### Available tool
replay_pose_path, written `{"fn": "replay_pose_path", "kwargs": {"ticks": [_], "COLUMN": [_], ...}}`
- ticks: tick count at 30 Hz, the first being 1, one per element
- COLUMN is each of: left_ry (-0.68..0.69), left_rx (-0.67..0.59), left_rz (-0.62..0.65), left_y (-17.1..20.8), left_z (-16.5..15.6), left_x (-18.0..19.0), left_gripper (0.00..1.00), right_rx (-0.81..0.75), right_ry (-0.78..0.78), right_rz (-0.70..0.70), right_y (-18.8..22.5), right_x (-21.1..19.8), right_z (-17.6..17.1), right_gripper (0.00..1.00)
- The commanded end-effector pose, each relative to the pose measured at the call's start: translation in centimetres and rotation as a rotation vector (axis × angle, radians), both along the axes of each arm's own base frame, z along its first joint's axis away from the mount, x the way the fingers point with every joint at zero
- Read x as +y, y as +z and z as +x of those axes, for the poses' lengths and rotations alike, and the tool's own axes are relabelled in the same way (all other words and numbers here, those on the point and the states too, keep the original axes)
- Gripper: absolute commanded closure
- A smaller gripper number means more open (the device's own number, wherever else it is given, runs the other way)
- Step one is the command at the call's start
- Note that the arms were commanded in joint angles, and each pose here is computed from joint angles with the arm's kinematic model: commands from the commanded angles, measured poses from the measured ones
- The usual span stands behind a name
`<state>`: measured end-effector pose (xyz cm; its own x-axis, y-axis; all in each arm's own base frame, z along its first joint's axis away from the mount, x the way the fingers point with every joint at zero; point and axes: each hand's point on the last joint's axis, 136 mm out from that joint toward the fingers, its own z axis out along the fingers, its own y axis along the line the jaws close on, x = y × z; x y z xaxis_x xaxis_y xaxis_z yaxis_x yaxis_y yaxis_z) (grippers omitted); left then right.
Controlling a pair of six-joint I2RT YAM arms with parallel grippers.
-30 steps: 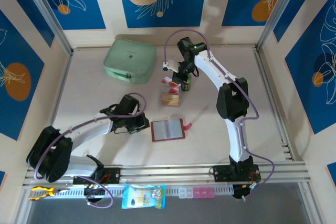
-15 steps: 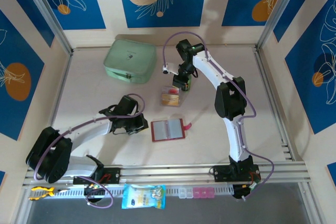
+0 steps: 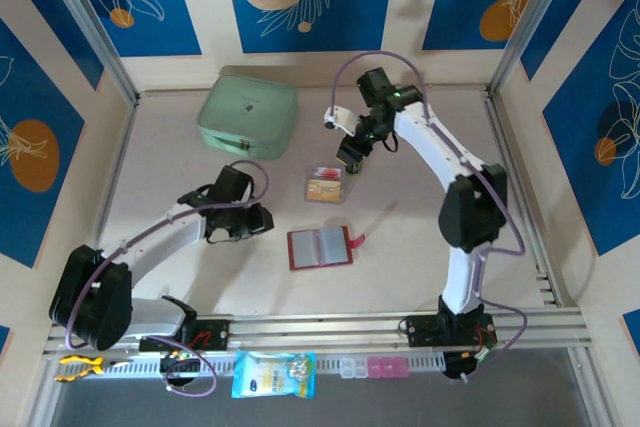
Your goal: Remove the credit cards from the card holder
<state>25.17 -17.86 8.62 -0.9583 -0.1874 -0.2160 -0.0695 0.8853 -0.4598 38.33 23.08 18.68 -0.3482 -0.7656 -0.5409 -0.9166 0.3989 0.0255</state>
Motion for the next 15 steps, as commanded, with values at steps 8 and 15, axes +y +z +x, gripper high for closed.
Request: {"fn": "replay_pose_path", "kwargs": {"ticks": [8,15], "left_ry": [0.041,0.150], "left_rx": [-0.148,-0.218], "left_rz": [0.390,0.651], "left_y": [2.2,1.5], "left_z": [4.5,6.8], "left_x": [8.7,15.4], "left_gripper": [0.00,0.00], "right_rx": [0.034,0.013], "right_ry": [-0.448,-0.818], "right_rz": [0.241,0.377], "right_y": [-0.6,-5.3], "right_x": [-5.8,-13.7], "right_z": [-2.5,-1.8], "right_gripper": [0.01,0.01]}}
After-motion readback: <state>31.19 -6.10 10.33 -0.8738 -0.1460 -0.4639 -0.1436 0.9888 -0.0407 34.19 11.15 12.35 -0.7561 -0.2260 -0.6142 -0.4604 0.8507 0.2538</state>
